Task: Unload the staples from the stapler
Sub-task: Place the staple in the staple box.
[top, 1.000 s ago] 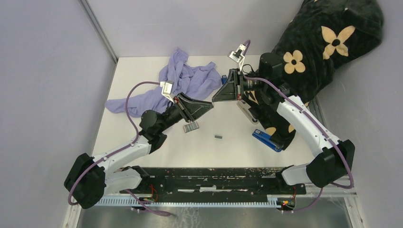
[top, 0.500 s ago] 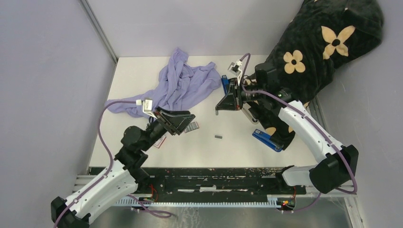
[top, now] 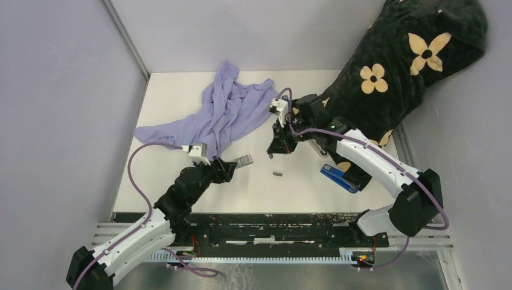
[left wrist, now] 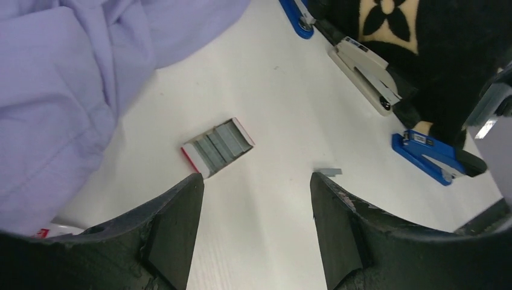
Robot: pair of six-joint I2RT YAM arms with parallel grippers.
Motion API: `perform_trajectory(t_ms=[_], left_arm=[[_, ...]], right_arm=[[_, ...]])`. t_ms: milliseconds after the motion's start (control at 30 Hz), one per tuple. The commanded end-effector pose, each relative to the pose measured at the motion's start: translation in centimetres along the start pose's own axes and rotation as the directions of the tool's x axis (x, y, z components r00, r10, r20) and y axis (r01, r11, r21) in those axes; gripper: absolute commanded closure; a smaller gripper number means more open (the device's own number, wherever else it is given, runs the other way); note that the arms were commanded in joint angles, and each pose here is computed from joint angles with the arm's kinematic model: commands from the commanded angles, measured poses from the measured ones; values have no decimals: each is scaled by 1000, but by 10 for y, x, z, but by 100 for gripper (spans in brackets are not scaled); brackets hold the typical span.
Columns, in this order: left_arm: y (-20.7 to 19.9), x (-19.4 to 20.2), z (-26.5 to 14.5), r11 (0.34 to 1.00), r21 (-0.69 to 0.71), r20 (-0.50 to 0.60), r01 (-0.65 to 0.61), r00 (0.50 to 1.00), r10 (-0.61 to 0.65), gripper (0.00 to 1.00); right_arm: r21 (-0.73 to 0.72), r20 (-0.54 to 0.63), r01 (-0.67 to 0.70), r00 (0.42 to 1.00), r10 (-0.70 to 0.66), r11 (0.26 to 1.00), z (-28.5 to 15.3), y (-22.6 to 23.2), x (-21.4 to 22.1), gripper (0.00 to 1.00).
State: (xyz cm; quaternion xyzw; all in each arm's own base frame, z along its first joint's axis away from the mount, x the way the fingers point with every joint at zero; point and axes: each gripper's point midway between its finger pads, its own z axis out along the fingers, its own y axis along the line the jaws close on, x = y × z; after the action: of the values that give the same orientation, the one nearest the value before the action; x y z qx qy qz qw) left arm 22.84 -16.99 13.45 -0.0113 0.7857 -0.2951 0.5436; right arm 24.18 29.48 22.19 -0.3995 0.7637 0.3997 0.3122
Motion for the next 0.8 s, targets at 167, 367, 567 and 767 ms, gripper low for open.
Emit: perform_trajectory(t_ms=[167, 367, 567, 767], left_arm=[[29, -31, -3, 987, -124, 194, -104, 973, 127, 24], [43, -22, -3, 985, -159, 214, -73, 971, 107, 17], [43, -17, -1, 982, -163, 176, -91, 977, 120, 14], [48, -13, 1, 977, -190, 153, -98, 980, 128, 10]], right_arm=[[102, -101, 128, 988, -118, 986, 34, -8, 10, 87], [149, -138, 152, 982, -132, 977, 46, -14, 14, 86], [167, -159, 129, 982, -102, 978, 60, -18, 17, 86], [191, -185, 110, 980, -74, 975, 87, -21, 16, 86]])
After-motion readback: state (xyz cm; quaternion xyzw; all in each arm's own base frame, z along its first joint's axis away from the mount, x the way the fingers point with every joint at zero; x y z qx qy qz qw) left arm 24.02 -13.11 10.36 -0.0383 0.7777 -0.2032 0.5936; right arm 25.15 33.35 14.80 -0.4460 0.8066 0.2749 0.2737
